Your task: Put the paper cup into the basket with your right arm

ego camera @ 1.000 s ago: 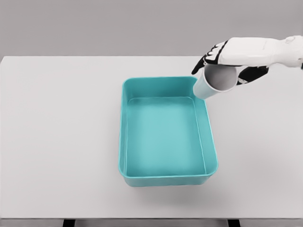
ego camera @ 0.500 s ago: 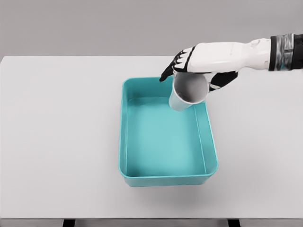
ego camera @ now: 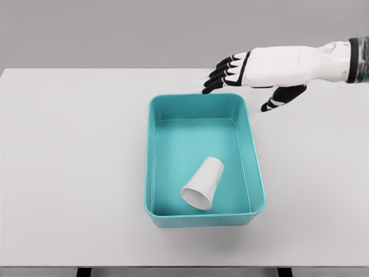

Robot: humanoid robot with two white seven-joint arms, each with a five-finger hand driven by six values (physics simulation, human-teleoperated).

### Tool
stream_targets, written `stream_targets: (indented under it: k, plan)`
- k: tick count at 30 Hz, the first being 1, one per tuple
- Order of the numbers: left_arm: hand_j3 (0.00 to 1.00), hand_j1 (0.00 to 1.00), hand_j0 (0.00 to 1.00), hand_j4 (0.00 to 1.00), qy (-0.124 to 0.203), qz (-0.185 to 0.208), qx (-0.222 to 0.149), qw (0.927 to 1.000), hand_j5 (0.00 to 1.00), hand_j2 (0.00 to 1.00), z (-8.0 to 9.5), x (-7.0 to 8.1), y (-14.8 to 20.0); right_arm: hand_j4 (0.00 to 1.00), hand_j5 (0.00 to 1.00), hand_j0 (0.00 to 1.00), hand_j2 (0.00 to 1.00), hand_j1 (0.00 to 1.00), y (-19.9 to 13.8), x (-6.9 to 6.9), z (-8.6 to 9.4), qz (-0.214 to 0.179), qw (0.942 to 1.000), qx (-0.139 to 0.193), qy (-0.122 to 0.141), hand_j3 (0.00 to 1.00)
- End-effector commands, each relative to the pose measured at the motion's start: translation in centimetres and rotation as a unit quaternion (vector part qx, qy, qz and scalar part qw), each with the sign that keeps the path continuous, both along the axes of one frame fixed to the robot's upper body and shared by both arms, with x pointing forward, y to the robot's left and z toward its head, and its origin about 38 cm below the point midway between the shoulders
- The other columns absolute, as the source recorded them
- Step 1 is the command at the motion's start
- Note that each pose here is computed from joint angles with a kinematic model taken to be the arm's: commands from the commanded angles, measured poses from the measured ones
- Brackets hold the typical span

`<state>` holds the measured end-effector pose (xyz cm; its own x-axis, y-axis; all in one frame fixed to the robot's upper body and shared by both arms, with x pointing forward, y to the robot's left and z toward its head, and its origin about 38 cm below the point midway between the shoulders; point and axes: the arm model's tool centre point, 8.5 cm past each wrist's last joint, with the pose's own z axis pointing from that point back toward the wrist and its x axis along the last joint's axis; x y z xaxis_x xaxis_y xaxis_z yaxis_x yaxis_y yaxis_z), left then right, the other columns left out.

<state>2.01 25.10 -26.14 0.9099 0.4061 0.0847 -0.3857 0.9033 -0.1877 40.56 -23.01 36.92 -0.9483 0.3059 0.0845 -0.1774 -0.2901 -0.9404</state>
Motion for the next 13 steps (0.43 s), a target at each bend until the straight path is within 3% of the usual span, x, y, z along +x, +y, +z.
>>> stream_targets:
  k: [1,5,11,13]
  plan:
    - [1.0,1.0,1.0,1.0,0.0,0.0,0.0,1.0,1.0,1.0,0.0,0.0,0.0,1.0,1.0,1.0,1.0,1.0,-1.8,-0.7,1.2,0.0,0.9998,0.02,0.002,1.0]
    - [1.0,1.0,1.0,1.0,0.0,0.0,0.0,1.0,1.0,1.0,0.0,0.0,0.0,1.0,1.0,1.0,1.0,1.0,-2.1,-0.9,1.3,0.0,0.9991,0.036,0.02,1.0]
    - [1.0,1.0,1.0,1.0,0.0,0.0,0.0,1.0,1.0,1.0,0.0,0.0,0.0,1.0,1.0,1.0,1.0,1.0,-1.7,-1.4,-4.0,0.004,0.9961,0.023,0.085,1.0]
    - [1.0,1.0,1.0,1.0,0.0,0.0,0.0,1.0,1.0,1.0,0.0,0.0,0.0,1.0,1.0,1.0,1.0,1.0,-2.0,-1.4,-4.2,0.0,0.9959,0.022,0.088,1.0]
